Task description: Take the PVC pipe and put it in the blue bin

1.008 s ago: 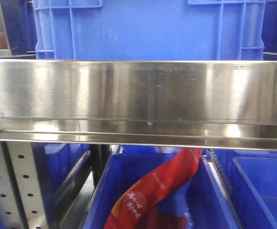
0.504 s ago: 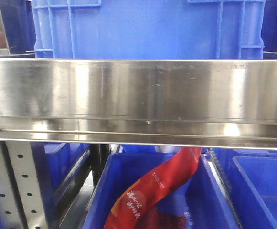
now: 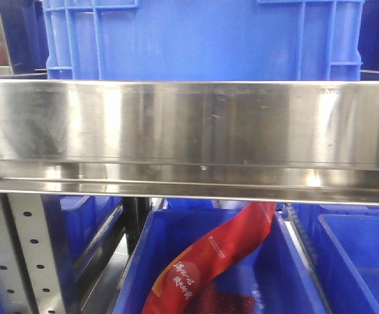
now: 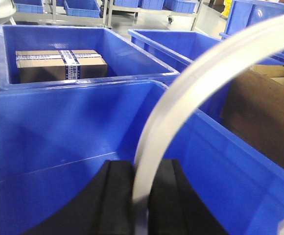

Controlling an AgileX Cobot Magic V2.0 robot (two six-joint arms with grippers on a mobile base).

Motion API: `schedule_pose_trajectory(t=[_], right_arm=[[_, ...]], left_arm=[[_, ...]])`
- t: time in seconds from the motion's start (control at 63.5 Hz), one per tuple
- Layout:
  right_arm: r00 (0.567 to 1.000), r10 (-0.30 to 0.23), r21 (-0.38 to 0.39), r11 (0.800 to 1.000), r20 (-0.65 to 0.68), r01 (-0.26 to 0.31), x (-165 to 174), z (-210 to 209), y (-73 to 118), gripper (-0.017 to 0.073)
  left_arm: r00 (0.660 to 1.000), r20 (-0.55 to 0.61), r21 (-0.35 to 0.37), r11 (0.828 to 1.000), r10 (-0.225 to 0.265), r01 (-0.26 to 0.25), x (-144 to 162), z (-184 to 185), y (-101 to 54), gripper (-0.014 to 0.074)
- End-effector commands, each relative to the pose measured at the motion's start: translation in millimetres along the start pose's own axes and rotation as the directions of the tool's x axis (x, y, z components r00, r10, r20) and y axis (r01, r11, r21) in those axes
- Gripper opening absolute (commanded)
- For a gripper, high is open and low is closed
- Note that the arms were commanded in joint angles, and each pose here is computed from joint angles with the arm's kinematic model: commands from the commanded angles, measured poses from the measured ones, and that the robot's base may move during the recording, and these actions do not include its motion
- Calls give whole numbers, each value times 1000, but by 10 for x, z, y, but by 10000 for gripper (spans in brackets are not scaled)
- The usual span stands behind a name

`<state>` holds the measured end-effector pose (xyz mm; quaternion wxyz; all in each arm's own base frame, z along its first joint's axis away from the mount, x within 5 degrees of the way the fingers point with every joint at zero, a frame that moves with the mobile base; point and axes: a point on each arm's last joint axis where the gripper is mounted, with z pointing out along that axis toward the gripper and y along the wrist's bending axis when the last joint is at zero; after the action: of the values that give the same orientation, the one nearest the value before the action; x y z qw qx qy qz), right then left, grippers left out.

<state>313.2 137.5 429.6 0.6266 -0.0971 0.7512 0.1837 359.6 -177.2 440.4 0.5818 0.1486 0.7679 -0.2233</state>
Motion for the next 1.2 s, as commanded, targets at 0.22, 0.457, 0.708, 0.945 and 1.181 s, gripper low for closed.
schedule_pose_trajectory(t=[0.22,0.457,0.708,0.945,1.181], right_arm=[[1000,-3,-5,1000,16,3,-53,-25,17,347],[999,-3,-8,1000,37,3,-136,-144,30,205],[998,-1,4,1000,63,1,-229,-276,-8,-164],[998,2,34,999,56,-4,-313,-466,-82,-168],[985,-161,126,980,57,153,-388,-889,-167,-168]], left_arm=[[999,32,15,1000,-12,11,-74,-41,-48,367],[1000,1,32,999,-5,5,-129,-139,-87,325],[999,-2,17,999,42,-42,-181,-215,-91,-20],[999,3,40,998,39,-39,-304,-492,-164,-111],[996,69,34,997,64,-67,-385,-1018,-228,-111]])
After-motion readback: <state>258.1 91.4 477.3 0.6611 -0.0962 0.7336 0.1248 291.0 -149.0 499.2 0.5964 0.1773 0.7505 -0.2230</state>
